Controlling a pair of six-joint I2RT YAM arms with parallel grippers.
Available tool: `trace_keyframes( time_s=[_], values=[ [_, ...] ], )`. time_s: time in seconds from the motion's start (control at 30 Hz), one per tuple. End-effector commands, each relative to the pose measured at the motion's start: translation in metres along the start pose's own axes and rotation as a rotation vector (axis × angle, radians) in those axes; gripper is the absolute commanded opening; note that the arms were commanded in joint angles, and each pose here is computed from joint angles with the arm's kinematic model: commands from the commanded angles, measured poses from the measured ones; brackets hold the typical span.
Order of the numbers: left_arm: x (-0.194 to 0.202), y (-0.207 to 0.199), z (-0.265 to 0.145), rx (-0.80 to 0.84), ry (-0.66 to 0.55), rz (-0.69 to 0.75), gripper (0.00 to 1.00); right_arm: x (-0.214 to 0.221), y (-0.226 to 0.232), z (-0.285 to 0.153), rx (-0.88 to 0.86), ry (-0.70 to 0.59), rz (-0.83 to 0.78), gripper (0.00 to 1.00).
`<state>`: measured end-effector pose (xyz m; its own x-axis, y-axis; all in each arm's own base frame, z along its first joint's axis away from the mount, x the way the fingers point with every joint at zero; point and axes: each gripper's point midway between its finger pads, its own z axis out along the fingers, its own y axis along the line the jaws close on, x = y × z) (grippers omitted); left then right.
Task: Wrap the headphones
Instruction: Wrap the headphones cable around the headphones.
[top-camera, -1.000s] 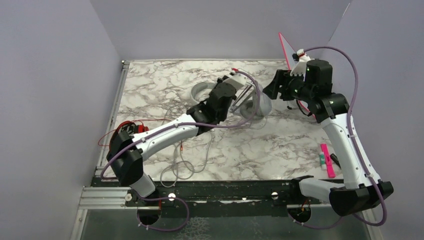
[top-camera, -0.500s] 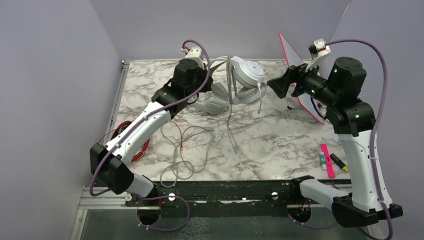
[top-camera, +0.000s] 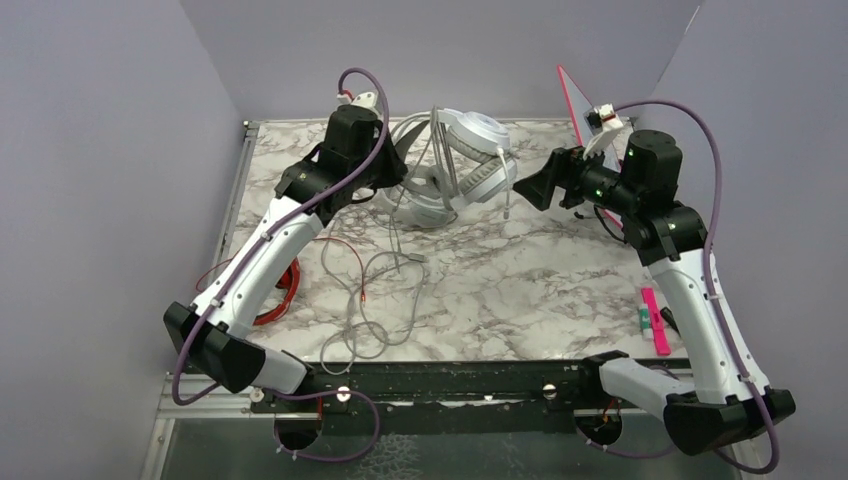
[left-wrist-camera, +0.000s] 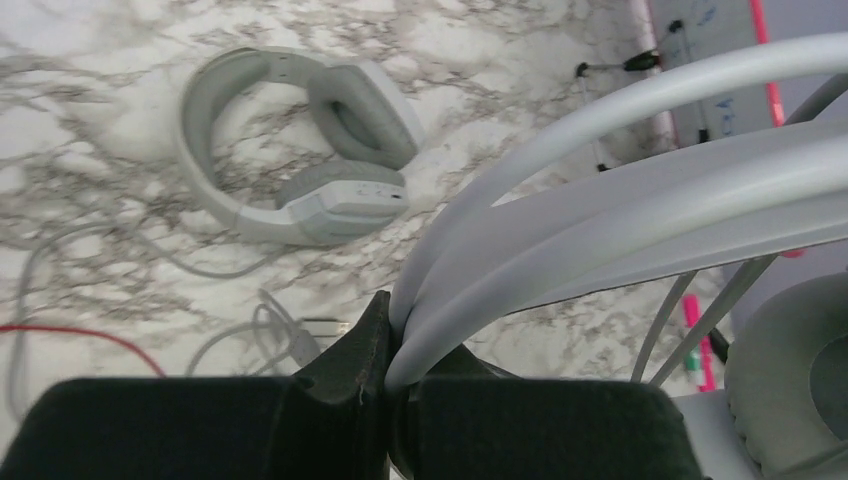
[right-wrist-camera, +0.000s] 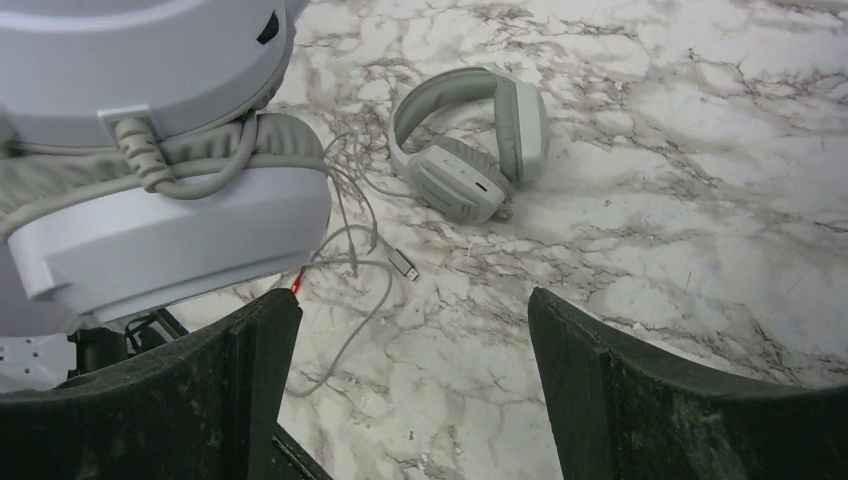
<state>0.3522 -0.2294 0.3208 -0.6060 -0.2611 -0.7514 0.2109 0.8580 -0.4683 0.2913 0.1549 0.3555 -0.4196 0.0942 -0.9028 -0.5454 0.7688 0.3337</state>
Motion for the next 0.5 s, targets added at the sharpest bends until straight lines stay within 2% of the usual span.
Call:
trace_keyframes(
  time_s=[0.0, 0.1, 0.2, 0.37, 0.47],
  values=[
    [-0.031, 0.034, -0.047, -0.201, -0.124, 0.075, 0.0, -0.022, -0.002, 0.0, 0.012, -0.086, -0.057, 0.88],
    [-0.044, 0.062, -0.069, -0.353, -0.184, 0.155, 0.0, -0.021, 0.0, 0.002, -0.011, -0.071, -0.124, 0.88],
    [-0.053, 0.08, -0.081, -0.456, -0.203, 0.244, 0.0, -0.012, 0.017, 0.011, -0.145, -0.027, -0.132, 0.85],
    [-0.057, 0.087, -0.086, -0.509, -0.185, 0.308, 0.0, -0.009, 0.039, 0.024, -0.239, -0.027, -0.158, 0.84],
    [-0.057, 0.082, -0.083, -0.481, -0.171, 0.321, 0.0, -0.004, 0.059, 0.044, -0.255, 0.012, -0.2, 0.84]
  ],
)
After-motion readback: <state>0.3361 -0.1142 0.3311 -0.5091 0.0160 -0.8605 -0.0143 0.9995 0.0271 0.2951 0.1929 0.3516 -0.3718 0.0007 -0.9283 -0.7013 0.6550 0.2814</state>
